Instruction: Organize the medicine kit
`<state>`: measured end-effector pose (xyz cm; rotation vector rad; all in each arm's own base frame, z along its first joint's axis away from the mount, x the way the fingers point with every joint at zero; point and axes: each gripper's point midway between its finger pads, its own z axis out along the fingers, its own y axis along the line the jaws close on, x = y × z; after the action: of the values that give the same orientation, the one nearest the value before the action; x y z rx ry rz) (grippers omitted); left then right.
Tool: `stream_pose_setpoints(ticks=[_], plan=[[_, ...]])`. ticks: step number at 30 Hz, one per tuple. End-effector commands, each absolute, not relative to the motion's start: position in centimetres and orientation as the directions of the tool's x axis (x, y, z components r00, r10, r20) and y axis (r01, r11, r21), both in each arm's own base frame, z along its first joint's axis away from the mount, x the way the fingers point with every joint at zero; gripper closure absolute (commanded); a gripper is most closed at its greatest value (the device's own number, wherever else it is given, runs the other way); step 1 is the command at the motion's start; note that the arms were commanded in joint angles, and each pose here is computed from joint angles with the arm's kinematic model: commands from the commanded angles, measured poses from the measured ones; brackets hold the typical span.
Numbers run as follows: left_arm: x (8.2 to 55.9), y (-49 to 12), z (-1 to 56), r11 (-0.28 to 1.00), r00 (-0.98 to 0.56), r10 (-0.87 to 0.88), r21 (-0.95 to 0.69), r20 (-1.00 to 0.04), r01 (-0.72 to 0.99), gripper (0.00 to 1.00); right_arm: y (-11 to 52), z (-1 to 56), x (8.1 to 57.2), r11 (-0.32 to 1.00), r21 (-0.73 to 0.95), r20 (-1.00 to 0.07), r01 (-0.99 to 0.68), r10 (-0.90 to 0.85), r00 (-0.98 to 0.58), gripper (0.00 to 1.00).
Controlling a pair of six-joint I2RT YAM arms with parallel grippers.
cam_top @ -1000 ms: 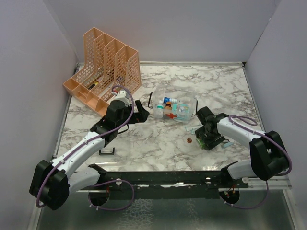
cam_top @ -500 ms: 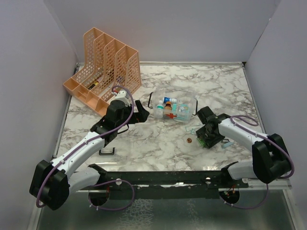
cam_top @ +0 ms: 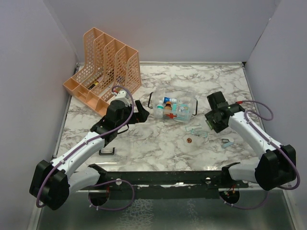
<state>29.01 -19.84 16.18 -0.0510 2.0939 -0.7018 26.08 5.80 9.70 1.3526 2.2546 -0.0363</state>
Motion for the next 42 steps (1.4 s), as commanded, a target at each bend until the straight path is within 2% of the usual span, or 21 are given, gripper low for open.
stream_pose_setpoints(ticks=[1, 6, 10, 18, 25, 34, 42], plan=[[29.2, -19.4, 16.8, 0.844, -0.561, -0.297, -0.487, -0.773, 0.224, 0.01, 1.6, 12.1, 28.9, 0.486, 0.236, -0.535, 0.841, 0.788, -0.305, 0.45], [29.2, -19.0, 16.8, 0.857, -0.553, -0.286, -0.467, -0.782, 0.218, 0.01, -0.8, 13.0, 32.7, 0.432, 0.293, -0.509, 0.853, 0.826, -0.244, 0.45], [29.4, -18.8, 16.9, 0.865, -0.546, -0.278, -0.453, -0.791, 0.216, 0.01, -1.9, 12.7, 35.3, 0.329, 0.330, -0.441, 0.885, 0.882, -0.164, 0.43], [30.1, -18.0, 17.1, 0.900, -0.526, -0.232, -0.386, -0.818, 0.203, 0.01, -0.3, 8.8, 38.6, 0.126, 0.299, -0.266, 0.946, 0.963, -0.044, 0.43], [30.3, -17.5, 16.7, 0.920, -0.537, -0.190, -0.340, -0.822, 0.195, 0.01, 1.2, 6.9, 40.3, 0.030, 0.293, -0.161, 0.956, 0.987, 0.019, 0.43], [30.9, -17.4, 16.5, 0.931, -0.536, -0.165, -0.310, -0.828, 0.192, 0.01, 0.8, 5.5, 39.3, -0.176, 0.239, -0.136, 0.955, 0.968, 0.212, 0.44], [31.0, -17.4, 16.5, 0.934, -0.538, -0.155, -0.300, -0.829, 0.193, 0.01, -0.1, 4.8, 38.7, -0.268, 0.214, -0.168, 0.939, 0.937, 0.305, 0.40]])
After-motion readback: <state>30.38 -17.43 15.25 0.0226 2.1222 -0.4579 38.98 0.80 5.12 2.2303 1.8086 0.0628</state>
